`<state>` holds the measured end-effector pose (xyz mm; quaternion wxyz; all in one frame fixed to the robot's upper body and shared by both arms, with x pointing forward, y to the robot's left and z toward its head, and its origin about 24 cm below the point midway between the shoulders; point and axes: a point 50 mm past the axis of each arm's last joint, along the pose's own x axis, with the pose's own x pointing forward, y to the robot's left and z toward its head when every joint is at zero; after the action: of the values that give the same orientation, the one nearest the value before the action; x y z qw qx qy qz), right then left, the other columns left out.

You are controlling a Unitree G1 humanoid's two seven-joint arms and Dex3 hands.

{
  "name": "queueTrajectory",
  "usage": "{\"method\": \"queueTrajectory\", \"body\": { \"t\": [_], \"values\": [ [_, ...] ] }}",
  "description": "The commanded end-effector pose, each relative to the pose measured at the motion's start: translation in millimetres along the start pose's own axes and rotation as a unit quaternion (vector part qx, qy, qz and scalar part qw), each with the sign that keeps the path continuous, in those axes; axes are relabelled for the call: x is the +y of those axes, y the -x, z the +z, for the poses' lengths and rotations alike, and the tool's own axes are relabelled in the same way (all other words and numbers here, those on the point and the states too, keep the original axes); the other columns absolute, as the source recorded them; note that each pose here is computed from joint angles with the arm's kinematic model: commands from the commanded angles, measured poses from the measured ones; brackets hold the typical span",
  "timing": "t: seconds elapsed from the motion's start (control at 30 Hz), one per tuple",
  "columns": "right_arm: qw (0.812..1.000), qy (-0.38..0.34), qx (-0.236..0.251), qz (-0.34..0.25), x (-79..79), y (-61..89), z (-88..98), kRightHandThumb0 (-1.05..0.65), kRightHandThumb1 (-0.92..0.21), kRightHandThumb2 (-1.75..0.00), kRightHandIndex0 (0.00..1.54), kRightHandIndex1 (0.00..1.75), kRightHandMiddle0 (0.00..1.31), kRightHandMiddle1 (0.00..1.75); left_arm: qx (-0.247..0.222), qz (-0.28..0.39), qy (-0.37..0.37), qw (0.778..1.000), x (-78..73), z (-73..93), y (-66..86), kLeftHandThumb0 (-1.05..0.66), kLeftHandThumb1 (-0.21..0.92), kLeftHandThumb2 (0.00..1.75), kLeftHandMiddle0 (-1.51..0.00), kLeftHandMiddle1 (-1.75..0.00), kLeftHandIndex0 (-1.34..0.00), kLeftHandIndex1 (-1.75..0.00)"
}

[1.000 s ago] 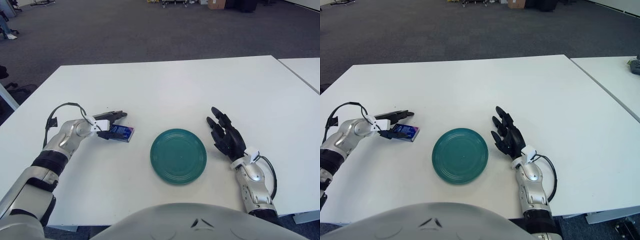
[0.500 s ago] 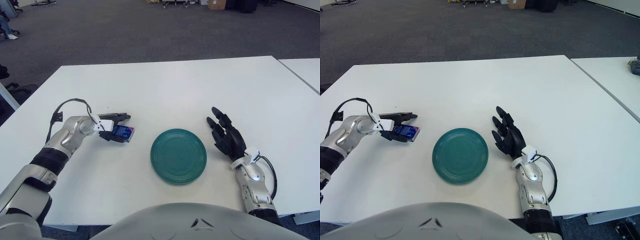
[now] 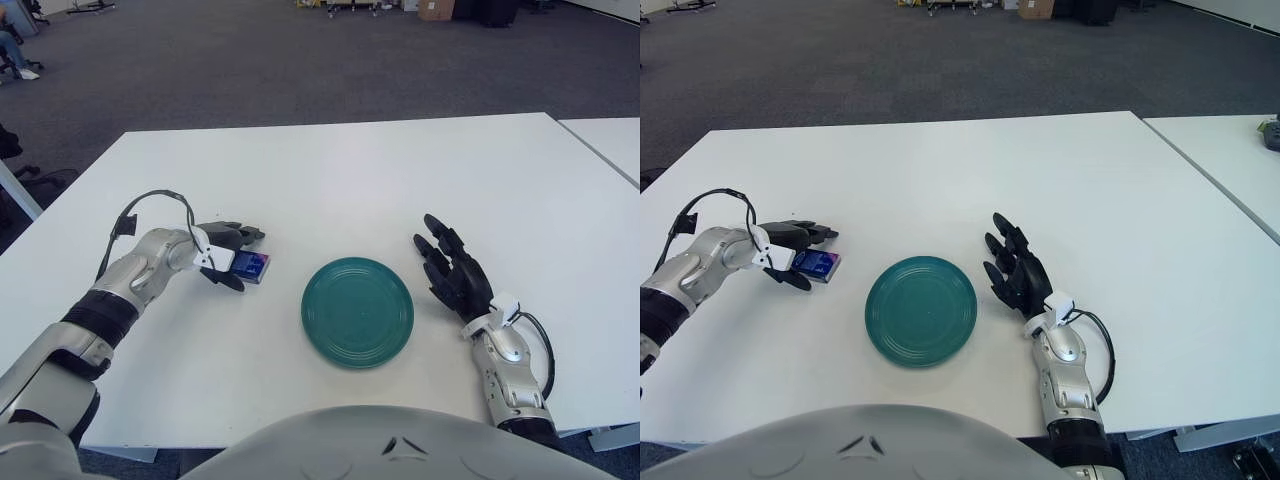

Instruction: Put the gum into the plate.

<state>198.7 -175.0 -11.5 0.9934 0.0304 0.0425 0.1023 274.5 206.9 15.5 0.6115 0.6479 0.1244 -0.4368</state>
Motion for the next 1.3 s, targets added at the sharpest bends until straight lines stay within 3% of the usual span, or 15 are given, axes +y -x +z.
{"method": "queueTrajectory", "body": {
  "t": [0.0,0.27,0.43,0.53,0.6,0.7,0.8,0.87,0.93,0.97,1.03,1.1,1.2,1.27],
  "values": [
    [0.997,-0.010,0.076,-0.014,-1.0,16.7,-25.5,-0.70,-0.92,-0.41,0.24,0.00,0.00,0.24,-0.098,-0.092,-0.012,0.991,-56.9,48.4,-24.8,-1.05,0.92,0.07,0.00,0.00,0.00,-0.32],
    [0.997,0.005,0.075,-0.021,-1.8,18.2,-24.2,-0.70,-0.92,-0.51,0.24,0.00,0.00,0.26,-0.094,-0.059,0.003,0.994,-58.5,46.4,-25.9,-1.03,0.92,0.07,-0.02,-0.01,0.00,-0.34],
    [0.997,0.009,0.076,-0.022,-2.6,18.8,-23.9,-0.69,-0.92,-0.54,0.24,0.00,0.00,0.27,-0.094,-0.040,0.012,0.995,-58.7,44.7,-25.8,-1.00,0.92,0.06,-0.10,-0.03,0.00,-0.51],
    [0.997,0.009,0.078,-0.021,-3.3,19.2,-23.9,-0.70,-0.92,-0.55,0.24,0.00,0.00,0.28,-0.092,-0.038,0.018,0.995,-59.1,43.2,-26.3,-0.94,0.92,0.05,-0.19,-0.08,0.00,-0.80],
    [0.997,0.011,0.079,-0.021,-3.8,19.5,-23.8,-0.70,-0.92,-0.56,0.24,0.00,0.00,0.28,-0.093,-0.037,0.023,0.995,-58.9,42.7,-26.8,-0.90,0.91,0.04,-0.15,-0.31,0.00,-1.02],
    [0.997,0.013,0.079,-0.021,-4.6,20.3,-23.3,-0.71,-0.92,-0.59,0.24,0.00,0.00,0.28,-0.096,-0.035,0.028,0.994,-58.1,42.6,-27.3,-0.74,0.89,0.02,-0.04,-0.92,0.00,-1.35],
    [0.997,0.016,0.079,-0.020,-5.1,20.8,-23.0,-0.71,-0.92,-0.60,0.24,0.00,0.00,0.28,-0.099,-0.033,0.030,0.994,-56.4,42.5,-28.3,-0.64,0.88,0.02,-0.03,-1.19,0.00,-1.49],
    [0.997,0.017,0.079,-0.020,-5.4,21.0,-22.9,-0.71,-0.92,-0.62,0.24,0.00,0.00,0.29,-0.099,-0.028,0.029,0.994,-55.1,42.5,-29.9,-0.54,0.87,0.02,-0.15,-1.43,-0.02,-1.59],
    [0.997,0.018,0.079,-0.020,-5.5,21.1,-22.9,-0.71,-0.92,-0.63,0.24,0.00,0.00,0.29,-0.096,-0.021,0.028,0.995,-55.3,42.4,-33.8,-0.48,0.87,0.02,-0.23,-1.54,-0.03,-1.65],
    [0.997,0.018,0.079,-0.021,-5.5,21.1,-22.9,-0.71,-0.92,-0.63,0.24,0.00,0.00,0.30,-0.095,-0.017,0.027,0.995,-55.9,42.3,-36.0,-0.31,0.86,0.09,-0.29,-1.52,-0.04,-1.67],
    [0.997,0.019,0.079,-0.021,-5.8,21.0,-22.7,-0.71,-0.92,-0.63,0.24,0.00,0.00,0.29,-0.090,-0.007,0.028,0.995,-58.4,41.9,-38.8,0.10,0.71,0.50,-0.43,-1.53,-0.07,-1.71],
    [0.997,0.022,0.078,-0.019,-5.9,21.3,-22.1,-0.71,-0.92,-0.64,0.24,0.00,0.00,0.28,-0.089,0.003,0.028,0.996,-58.8,41.5,-38.9,0.25,0.63,0.69,-0.48,-1.56,-0.10,-1.73],
    [0.997,0.025,0.077,-0.018,-6.9,21.4,-21.4,-0.72,-0.92,-0.65,0.24,0.00,0.00,0.28,-0.082,0.014,0.033,0.996,-59.7,40.7,-39.3,0.35,0.55,0.87,-0.52,-1.59,-0.14,-1.74],
    [0.997,0.026,0.077,-0.018,-7.1,21.4,-21.1,-0.72,-0.92,-0.66,0.24,0.00,0.00,0.29,-0.076,0.020,0.040,0.996,-60.8,40.0,-39.9,0.18,0.47,1.01,-0.59,-1.54,-0.26,-1.74]
  ]
}}
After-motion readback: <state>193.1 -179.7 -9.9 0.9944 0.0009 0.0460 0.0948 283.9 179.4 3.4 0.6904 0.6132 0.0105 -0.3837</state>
